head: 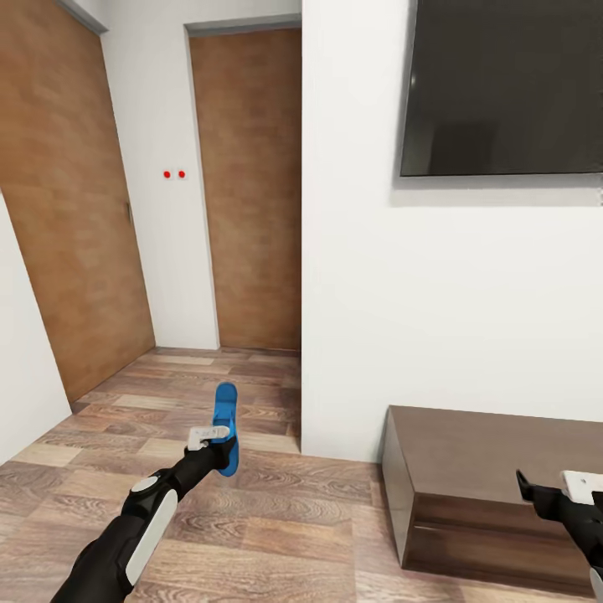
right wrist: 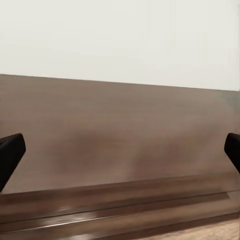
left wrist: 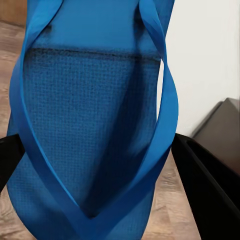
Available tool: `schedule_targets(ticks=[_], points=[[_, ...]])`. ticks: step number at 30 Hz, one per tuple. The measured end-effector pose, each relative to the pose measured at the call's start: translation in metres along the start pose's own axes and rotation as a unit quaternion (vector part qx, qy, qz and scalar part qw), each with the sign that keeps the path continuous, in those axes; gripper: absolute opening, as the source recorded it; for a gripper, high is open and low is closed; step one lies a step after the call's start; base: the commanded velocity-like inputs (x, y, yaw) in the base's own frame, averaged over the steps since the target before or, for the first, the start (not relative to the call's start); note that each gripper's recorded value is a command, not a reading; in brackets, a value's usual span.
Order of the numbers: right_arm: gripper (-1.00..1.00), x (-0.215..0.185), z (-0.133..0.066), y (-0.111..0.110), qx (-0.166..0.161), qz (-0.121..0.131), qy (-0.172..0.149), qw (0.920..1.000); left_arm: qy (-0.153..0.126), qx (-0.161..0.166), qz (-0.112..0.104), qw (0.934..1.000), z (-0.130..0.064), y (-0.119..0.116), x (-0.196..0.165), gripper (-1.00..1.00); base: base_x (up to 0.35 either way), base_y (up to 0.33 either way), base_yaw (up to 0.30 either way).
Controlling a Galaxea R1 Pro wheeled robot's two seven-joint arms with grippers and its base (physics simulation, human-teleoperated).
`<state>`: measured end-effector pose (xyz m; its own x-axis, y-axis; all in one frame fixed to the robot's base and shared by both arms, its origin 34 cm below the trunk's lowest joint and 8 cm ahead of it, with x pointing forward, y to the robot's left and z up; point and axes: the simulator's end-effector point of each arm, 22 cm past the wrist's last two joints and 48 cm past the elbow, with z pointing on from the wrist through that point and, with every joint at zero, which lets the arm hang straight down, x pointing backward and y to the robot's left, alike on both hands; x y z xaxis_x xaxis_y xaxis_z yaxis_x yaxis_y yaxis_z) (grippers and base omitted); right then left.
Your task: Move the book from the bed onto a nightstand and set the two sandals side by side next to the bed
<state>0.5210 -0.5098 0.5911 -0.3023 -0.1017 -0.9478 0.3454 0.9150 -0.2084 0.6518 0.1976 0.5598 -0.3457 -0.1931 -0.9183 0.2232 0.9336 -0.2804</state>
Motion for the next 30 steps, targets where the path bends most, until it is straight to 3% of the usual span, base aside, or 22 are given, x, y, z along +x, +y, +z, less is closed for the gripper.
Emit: schedule_targets(ticks=[13, 22, 30], points=[[1.0, -0.022, -0.01, -0.007, 0.003, 0.01, -0.024, 0.9997, -0.024, 0.005, 0.008, 0.9997, -0.012, -0.01, -0.028, -1.0, 0.0, 0.0, 0.0], [1.0, -0.04, -0.01, -0.008, 0.001, 0.011, -0.021, 0.9997, -0.021, 0.005, 0.007, 0.9997, -0.012, -0.014, -0.044, -1.0, 0.0, 0.0, 0.0], [1.0, -0.048, -0.007, -0.01, 0.001, 0.011, -0.01, 0.9999, 0.015, -0.01, -0.002, 0.9998, -0.009, 0.0, -0.027, -1.0, 0.0, 0.0, 0.0]])
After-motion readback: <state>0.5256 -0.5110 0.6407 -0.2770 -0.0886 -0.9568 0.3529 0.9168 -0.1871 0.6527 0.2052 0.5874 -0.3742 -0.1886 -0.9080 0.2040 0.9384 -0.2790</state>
